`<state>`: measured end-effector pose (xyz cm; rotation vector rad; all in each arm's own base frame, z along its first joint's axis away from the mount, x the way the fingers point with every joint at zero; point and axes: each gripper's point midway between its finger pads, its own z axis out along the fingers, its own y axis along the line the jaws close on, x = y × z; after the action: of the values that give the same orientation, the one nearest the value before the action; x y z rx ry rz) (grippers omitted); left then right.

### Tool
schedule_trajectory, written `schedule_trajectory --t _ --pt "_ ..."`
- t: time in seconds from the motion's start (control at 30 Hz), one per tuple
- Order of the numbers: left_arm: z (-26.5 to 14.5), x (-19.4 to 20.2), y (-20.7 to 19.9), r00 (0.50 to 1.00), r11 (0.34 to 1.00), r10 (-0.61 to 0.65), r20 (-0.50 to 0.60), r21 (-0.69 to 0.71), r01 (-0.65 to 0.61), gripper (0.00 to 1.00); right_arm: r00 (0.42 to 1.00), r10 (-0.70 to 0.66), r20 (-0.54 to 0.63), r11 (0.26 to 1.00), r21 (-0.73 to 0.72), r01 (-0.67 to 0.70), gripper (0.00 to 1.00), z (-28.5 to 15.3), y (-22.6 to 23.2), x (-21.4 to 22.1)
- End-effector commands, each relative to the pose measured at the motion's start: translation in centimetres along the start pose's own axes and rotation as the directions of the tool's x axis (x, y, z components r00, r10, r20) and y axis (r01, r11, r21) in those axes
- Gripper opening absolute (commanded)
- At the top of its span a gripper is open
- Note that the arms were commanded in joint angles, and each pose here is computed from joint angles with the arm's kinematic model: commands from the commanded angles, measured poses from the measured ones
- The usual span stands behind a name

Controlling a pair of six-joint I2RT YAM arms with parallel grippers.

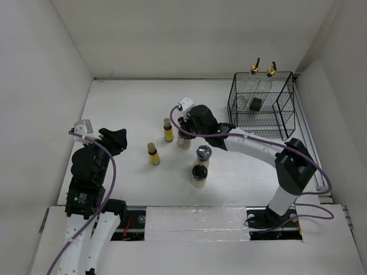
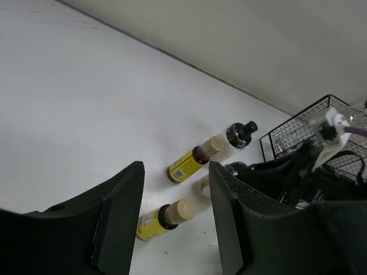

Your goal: Organize the condiment bottles

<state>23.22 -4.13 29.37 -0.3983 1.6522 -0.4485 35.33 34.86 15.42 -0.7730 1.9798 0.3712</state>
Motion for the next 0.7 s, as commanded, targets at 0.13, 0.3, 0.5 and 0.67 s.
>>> schedule_trajectory --t 0.13,0.3,0.5,0.67 --pt "0.1 -1.2 -0.8 0.999 0.999 0.006 0.043 0.037 -0.008 0.45 0.870 0.032 0.492 0.996 0.058 -0.069 0.09 -13.6 -5.7 -17.4" --pt "0.1 -1.4 -1.0 0.999 0.999 0.005 0.051 0.041 -0.007 0.45 0.852 0.038 0.522 0.966 0.198 -0.165 0.08 -17.9 -13.7 -17.4" --pt "0.1 -1.3 -0.9 0.999 0.999 0.005 0.050 0.041 -0.007 0.45 0.862 0.042 0.505 0.892 0.371 -0.260 0.06 -21.6 -21.6 -15.2" --pt "0.1 -1.2 -1.1 0.999 0.999 0.006 0.045 0.049 -0.008 0.45 0.863 0.077 0.499 0.836 0.439 -0.328 0.04 -22.7 -25.4 -13.6"
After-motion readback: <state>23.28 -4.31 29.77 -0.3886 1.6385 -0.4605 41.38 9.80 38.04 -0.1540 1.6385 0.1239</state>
